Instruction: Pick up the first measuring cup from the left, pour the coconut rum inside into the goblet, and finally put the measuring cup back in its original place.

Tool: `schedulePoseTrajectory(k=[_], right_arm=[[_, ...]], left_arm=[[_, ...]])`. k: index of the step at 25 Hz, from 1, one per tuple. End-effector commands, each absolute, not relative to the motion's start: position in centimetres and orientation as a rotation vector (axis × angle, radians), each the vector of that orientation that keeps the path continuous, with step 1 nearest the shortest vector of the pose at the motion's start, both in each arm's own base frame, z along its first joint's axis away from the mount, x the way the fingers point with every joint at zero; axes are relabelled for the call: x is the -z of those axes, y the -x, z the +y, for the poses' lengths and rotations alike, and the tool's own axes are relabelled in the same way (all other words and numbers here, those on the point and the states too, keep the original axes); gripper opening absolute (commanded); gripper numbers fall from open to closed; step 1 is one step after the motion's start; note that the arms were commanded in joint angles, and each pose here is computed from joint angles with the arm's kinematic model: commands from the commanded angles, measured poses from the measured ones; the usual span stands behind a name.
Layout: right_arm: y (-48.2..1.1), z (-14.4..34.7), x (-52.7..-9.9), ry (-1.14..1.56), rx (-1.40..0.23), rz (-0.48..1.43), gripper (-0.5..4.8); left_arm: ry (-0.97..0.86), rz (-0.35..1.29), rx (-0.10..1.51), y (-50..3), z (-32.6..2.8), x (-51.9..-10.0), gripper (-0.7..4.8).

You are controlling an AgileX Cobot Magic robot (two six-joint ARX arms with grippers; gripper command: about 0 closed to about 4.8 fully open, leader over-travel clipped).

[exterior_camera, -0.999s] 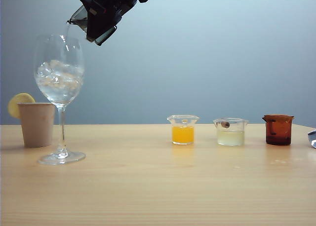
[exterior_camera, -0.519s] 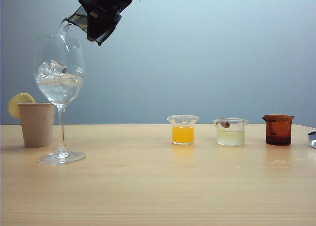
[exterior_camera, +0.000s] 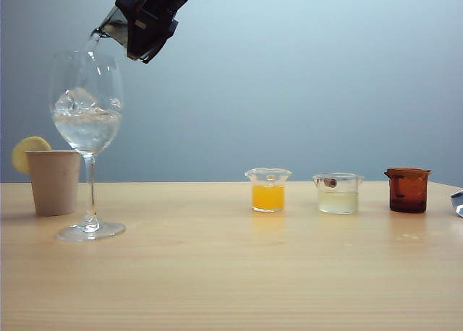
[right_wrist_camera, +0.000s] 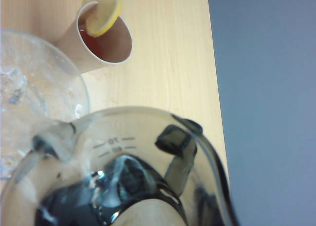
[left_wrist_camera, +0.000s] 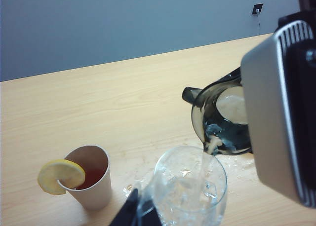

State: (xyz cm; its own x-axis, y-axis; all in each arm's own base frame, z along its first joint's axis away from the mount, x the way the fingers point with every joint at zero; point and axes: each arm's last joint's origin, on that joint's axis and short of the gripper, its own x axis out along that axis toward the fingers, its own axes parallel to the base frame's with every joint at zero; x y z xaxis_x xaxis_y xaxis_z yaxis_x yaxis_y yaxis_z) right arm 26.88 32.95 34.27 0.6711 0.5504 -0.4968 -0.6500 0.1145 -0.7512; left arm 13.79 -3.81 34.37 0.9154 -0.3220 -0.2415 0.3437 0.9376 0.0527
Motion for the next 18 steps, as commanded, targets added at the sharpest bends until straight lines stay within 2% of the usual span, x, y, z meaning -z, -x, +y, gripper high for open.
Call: schedulePoseTrajectory(k=[1, 18], right_arm=[[-26.76, 33.01, -35.18, 1.176, -0.842, 0.051, 2.5], [-26.89, 33.04, -35.42, 1.262, -0.821, -0.005, 2.38]], left_arm=[[-0.096, 0.216, 0.342, -13.72, -3.78, -34.68, -0.05], [-0.096, 0.216, 0.342, -13.72, -3.78, -34.68, -0.05]])
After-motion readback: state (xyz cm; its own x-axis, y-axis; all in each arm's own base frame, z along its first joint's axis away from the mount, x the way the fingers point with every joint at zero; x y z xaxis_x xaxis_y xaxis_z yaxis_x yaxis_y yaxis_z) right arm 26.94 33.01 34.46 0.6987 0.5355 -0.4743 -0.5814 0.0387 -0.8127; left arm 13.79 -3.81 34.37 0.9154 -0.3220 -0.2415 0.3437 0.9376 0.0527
